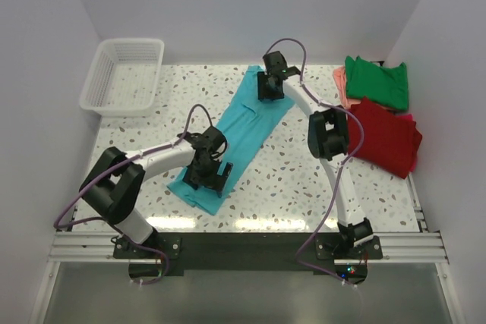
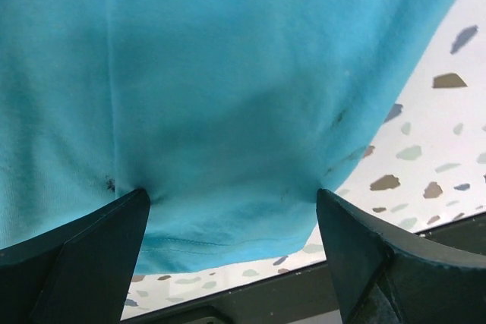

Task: Fold and stack the t-shirts
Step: Fold the tshirt

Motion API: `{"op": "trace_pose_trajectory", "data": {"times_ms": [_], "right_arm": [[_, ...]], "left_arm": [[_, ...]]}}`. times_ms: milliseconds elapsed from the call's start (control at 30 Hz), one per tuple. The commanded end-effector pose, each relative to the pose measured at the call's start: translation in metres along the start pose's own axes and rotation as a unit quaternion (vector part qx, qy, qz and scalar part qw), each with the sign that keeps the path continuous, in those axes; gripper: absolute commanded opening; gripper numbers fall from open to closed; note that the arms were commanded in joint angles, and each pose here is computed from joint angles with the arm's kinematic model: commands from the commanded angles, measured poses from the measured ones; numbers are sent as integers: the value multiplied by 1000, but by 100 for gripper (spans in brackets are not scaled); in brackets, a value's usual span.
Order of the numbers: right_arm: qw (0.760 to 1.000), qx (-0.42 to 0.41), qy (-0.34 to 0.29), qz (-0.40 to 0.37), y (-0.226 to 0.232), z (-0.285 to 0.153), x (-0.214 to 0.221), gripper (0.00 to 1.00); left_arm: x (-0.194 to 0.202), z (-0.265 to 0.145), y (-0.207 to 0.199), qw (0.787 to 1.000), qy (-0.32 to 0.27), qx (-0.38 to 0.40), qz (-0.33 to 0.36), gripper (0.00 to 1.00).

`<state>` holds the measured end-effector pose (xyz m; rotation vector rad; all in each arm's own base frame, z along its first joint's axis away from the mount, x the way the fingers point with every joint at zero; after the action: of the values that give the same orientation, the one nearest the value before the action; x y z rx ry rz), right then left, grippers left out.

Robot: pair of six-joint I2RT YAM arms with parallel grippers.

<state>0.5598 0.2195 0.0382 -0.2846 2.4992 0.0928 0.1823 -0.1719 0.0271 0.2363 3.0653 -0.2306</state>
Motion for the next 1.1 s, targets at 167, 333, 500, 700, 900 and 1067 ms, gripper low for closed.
{"op": "trace_pose_trajectory", "data": {"times_ms": [167, 333, 500, 700, 900, 1067], "right_arm": [[995, -85, -54, -5, 29, 28, -21, 61], [990, -112, -84, 11, 39, 30, -38, 63], [984, -141, -105, 22, 51, 35, -46, 65], [981, -158, -109, 27, 57, 39, -47, 66], [980, -163, -113, 17, 58, 35, -49, 65], [981, -136, -136, 8, 47, 15, -67, 66]], "left_arm": [[28, 5, -50, 991, 83, 89, 48, 96], [28, -2, -80, 985, 86, 122, 91, 96], [34, 0, -103, 974, 105, 147, 137, 97], [34, 8, -125, 963, 116, 162, 182, 97], [25, 8, -146, 957, 98, 179, 208, 97], [-14, -19, -149, 967, -9, 137, 214, 95]]}}
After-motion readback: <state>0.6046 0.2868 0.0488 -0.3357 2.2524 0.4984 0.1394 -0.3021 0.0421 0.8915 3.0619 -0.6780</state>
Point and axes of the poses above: each gripper's point midway between its finger pads, its own z axis out along the fingers, its own y axis along the line the jaws close on, x = y × z, the point moved 1 cm from there along -z, back along the fingers, and after that the axes turned 9 degrees about -z, right-handed, at the moved point
